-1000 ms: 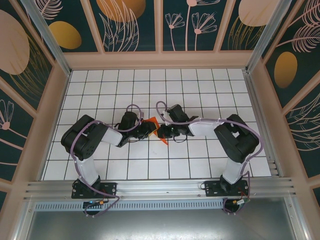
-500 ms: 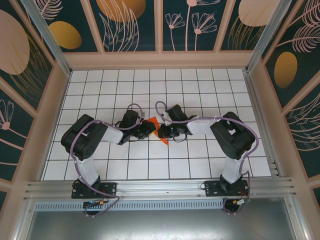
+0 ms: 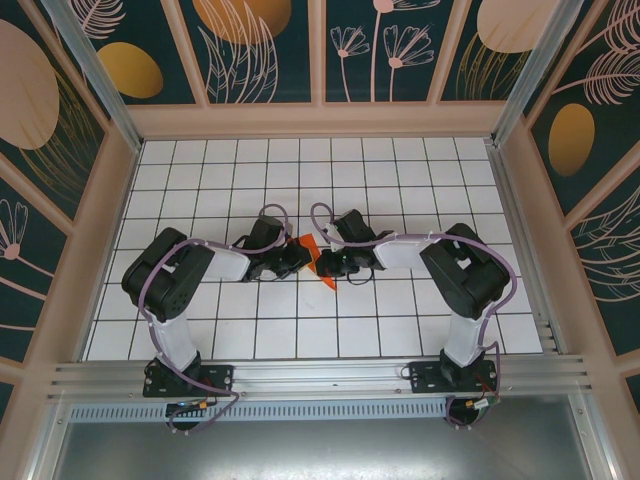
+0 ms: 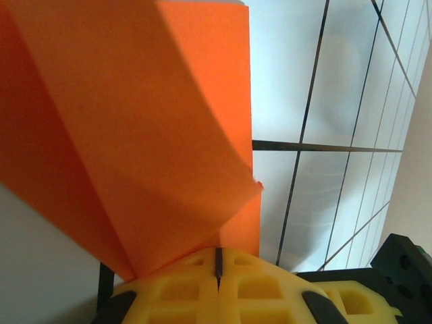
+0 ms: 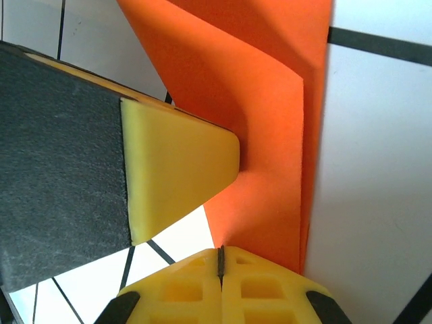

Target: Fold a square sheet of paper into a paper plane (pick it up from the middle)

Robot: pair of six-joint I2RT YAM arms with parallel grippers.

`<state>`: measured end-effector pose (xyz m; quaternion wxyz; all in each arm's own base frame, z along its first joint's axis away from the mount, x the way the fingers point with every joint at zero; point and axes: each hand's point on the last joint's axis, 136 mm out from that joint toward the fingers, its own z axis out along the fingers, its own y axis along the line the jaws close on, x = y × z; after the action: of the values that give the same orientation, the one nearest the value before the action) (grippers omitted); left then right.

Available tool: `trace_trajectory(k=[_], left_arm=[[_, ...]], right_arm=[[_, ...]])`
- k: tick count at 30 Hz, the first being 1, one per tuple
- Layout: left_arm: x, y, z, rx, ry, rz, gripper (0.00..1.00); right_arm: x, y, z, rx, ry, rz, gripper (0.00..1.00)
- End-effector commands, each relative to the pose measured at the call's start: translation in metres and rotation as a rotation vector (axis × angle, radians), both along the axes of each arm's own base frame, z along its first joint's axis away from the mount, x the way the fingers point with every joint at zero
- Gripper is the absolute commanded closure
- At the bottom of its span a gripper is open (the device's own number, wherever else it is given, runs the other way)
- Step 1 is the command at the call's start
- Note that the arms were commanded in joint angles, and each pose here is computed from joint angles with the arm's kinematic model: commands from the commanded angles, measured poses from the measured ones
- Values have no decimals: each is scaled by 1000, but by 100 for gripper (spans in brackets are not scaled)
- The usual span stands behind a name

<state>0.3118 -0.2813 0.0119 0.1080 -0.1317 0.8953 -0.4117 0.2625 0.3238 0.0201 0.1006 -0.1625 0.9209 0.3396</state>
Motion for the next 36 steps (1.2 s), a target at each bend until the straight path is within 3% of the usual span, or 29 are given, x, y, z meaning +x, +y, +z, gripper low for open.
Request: trace_trajectory(k=[1,26,30,36], left_arm=[[-13,53,-67,308,81,86,100],[-19,61,-78,330,89,106,100],[-18,59,-75,319,80,103,100],[-16,54,-72,291,69,91,100]], right_arm=[[-23,-19,-22,-71,89,21,100],[-87,-72,-26,-138,160,48,100],[-77,-69,-13,-123,115,34,100],[-32,-32,47,49,-60,-9,100]])
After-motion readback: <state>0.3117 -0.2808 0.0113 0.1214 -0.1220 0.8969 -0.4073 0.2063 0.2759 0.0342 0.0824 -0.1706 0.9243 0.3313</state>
